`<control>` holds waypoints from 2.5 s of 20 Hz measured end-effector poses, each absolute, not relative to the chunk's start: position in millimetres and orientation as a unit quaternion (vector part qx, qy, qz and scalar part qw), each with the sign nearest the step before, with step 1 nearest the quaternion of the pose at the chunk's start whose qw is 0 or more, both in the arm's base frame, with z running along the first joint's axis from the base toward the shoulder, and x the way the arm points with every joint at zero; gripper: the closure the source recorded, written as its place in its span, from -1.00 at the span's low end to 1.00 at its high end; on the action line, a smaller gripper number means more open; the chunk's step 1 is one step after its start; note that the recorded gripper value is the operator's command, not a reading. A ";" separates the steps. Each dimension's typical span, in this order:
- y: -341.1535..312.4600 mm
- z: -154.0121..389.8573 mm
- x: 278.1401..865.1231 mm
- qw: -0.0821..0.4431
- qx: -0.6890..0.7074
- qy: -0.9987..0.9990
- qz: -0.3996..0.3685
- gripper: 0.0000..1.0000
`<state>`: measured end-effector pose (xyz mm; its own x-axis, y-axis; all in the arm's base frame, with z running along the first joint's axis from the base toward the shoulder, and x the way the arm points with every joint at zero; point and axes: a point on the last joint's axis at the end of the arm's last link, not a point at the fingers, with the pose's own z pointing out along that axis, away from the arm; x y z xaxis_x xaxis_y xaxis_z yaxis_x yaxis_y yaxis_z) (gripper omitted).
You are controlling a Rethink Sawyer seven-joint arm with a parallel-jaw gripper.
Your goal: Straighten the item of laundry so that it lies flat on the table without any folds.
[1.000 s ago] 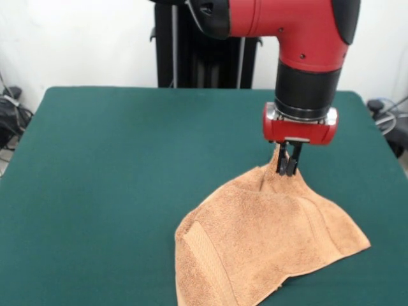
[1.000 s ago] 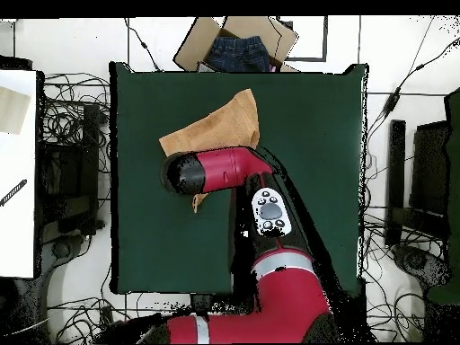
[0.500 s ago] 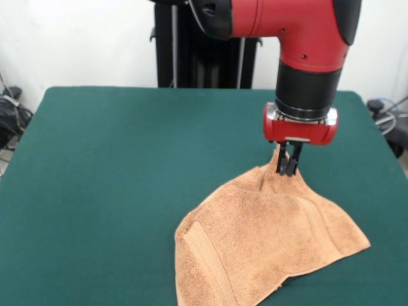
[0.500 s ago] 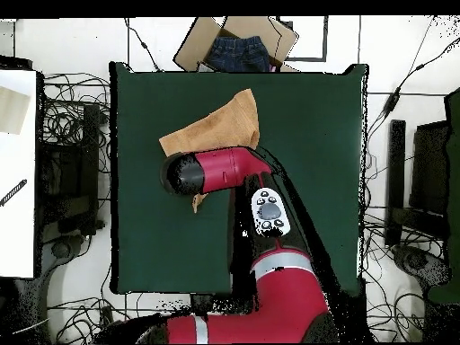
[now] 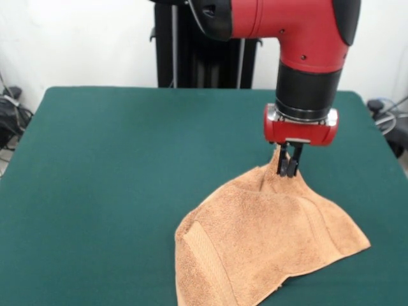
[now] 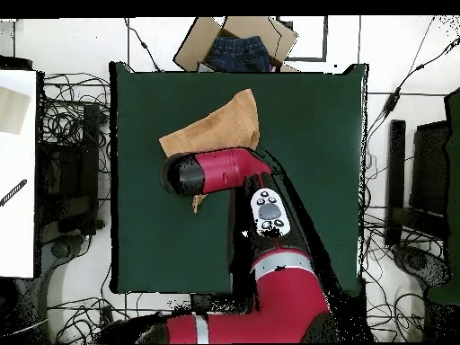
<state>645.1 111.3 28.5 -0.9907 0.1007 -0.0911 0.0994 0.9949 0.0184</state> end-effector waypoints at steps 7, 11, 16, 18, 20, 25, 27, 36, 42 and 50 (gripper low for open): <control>98.5 26.3 645.1 0.043 0.060 0.997 0.007 1.00; 82.4 23.8 646.4 0.041 0.073 0.996 0.008 1.00; 69.3 23.7 647.6 0.041 0.084 0.996 0.008 1.00; 67.7 23.7 647.5 0.040 0.085 0.996 0.008 1.00; 67.5 25.2 647.0 0.041 0.085 0.996 0.007 1.00; 68.4 34.2 642.2 0.041 0.082 0.996 0.006 1.00; 68.4 39.1 641.2 0.041 0.082 0.996 0.005 1.00; 64.0 53.8 642.6 0.000 0.090 0.996 -0.004 1.00; 61.9 55.0 641.6 -0.012 0.091 0.996 -0.007 1.00; 63.9 69.1 622.6 -0.018 0.087 0.996 -0.009 1.00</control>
